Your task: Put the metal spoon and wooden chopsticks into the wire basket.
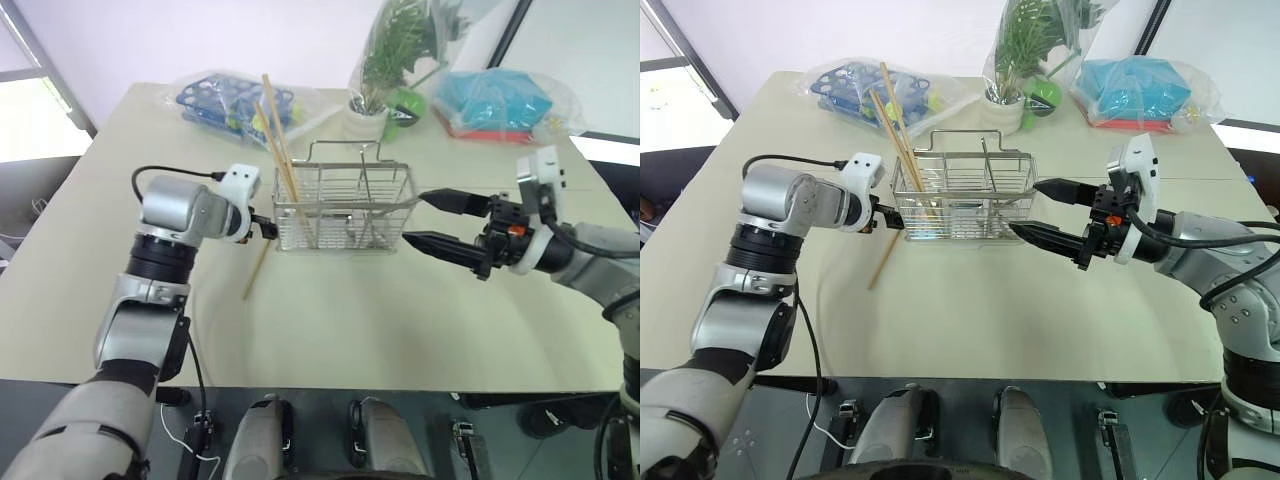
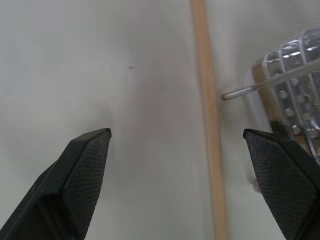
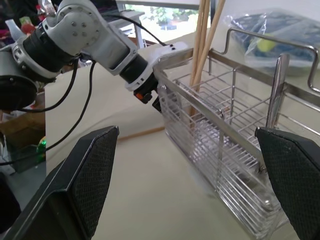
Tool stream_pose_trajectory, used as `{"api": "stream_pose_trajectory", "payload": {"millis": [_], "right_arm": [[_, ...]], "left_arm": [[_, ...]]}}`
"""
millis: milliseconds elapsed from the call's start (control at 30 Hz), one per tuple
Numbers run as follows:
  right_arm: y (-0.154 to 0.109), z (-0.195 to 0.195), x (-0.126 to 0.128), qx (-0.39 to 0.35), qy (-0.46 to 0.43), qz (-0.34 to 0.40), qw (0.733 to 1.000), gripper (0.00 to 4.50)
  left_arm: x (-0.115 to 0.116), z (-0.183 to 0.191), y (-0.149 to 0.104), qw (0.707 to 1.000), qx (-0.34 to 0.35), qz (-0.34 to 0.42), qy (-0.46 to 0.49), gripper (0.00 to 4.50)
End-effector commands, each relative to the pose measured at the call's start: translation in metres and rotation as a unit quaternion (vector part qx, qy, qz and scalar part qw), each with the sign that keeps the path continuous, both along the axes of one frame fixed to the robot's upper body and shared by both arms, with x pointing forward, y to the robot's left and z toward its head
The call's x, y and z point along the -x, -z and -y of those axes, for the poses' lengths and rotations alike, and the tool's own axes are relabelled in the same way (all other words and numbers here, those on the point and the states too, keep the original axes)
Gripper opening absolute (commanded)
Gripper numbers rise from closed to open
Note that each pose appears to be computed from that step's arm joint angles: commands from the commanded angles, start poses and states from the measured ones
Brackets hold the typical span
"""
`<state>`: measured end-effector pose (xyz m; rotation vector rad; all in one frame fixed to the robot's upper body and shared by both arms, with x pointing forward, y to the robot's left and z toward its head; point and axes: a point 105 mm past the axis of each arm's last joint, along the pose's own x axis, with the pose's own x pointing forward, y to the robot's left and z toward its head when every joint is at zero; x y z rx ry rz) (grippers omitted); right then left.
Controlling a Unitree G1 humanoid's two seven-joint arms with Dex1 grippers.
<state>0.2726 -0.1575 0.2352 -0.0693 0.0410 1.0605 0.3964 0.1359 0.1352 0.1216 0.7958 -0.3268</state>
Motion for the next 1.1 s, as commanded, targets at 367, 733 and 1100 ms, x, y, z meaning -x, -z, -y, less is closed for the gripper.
{"api": "stream_pose_trajectory", "payload": {"millis": [367,733,1100], "right_arm": [[-0.009,-0.006,0.009,-0.006,-0.007,0.036,0.999,4.50],[-0.004,-0.004,0.010,0.002,-0.014,0.034,0.999,4.50],[-0.002,-0.005,0.009,0.005,-0.018,0.036,0.999,4.50]], "left_arm": [[-0.005,-0.014,0.013,1.000,-0.030,-0.004,-0.005,4.45],[-0.006,-0.022,0.014,0.999,-0.038,-0.002,-0.005,1.67],[-0.006,-0.031,0.012,0.999,-0.035,0.003,-0.026,0.02]]}}
